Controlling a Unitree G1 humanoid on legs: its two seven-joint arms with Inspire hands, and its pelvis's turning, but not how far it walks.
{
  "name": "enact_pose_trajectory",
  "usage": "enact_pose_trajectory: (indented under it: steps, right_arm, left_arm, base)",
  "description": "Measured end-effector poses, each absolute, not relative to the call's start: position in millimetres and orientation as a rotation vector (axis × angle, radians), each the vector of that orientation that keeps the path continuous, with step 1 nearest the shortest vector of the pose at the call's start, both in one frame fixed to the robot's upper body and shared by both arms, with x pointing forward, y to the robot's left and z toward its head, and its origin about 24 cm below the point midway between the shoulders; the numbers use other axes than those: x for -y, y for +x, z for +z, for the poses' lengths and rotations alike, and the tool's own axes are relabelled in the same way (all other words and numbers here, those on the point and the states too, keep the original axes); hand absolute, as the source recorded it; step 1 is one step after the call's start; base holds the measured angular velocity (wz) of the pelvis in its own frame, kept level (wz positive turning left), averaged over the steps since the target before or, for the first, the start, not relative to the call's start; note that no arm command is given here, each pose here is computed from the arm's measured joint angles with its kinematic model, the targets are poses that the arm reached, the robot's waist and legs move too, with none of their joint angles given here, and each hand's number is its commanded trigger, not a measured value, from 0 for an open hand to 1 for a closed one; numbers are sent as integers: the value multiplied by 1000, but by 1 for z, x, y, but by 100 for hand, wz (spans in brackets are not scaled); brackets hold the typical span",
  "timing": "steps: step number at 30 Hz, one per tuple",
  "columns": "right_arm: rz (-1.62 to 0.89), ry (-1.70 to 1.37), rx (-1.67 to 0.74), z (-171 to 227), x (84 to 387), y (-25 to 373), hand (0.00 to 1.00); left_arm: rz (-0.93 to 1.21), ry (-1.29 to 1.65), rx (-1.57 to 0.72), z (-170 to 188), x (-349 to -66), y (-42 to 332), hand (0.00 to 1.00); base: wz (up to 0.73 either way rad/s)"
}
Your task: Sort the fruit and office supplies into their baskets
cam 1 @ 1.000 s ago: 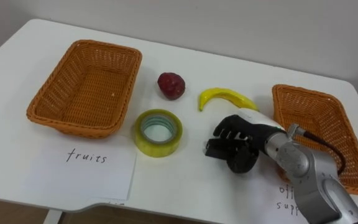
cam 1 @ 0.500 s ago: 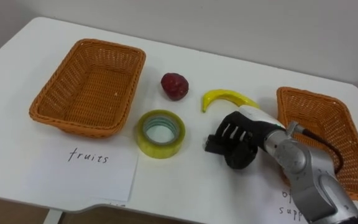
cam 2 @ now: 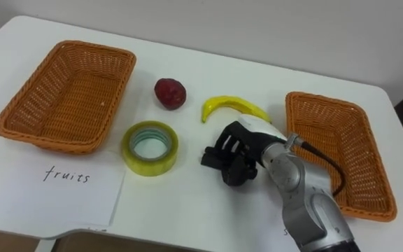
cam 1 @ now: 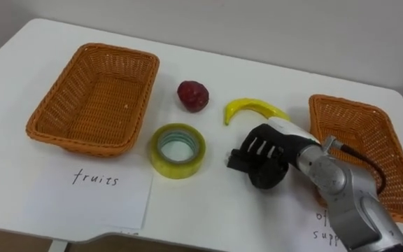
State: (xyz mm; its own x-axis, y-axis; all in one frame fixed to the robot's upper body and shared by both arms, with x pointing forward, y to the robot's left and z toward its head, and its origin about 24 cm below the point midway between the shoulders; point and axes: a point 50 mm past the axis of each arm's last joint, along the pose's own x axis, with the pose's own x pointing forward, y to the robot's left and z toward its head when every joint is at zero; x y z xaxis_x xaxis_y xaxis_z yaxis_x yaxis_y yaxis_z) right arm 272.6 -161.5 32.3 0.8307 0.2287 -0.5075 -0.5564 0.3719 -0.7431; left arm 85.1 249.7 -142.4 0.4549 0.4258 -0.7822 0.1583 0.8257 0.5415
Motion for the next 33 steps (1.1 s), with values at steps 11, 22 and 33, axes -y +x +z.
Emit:
enact_pose_trajectory:
  steps: [11,22,33]
  right_arm:
    - [480,-1015,-190,65,162,271,100]
    - [278,-930,-11,109,185,272,100]
    - [157,-931,53,128,201,269,100]
  left_arm:
    - [221,570,-1106,-143,-254,77,0]
    - [270,536,-1125,-144,-256,68,0]
    - [351,509,-1195,-146,-264,46,0]
  base:
    - [0]
    - [-2]
    - [0]
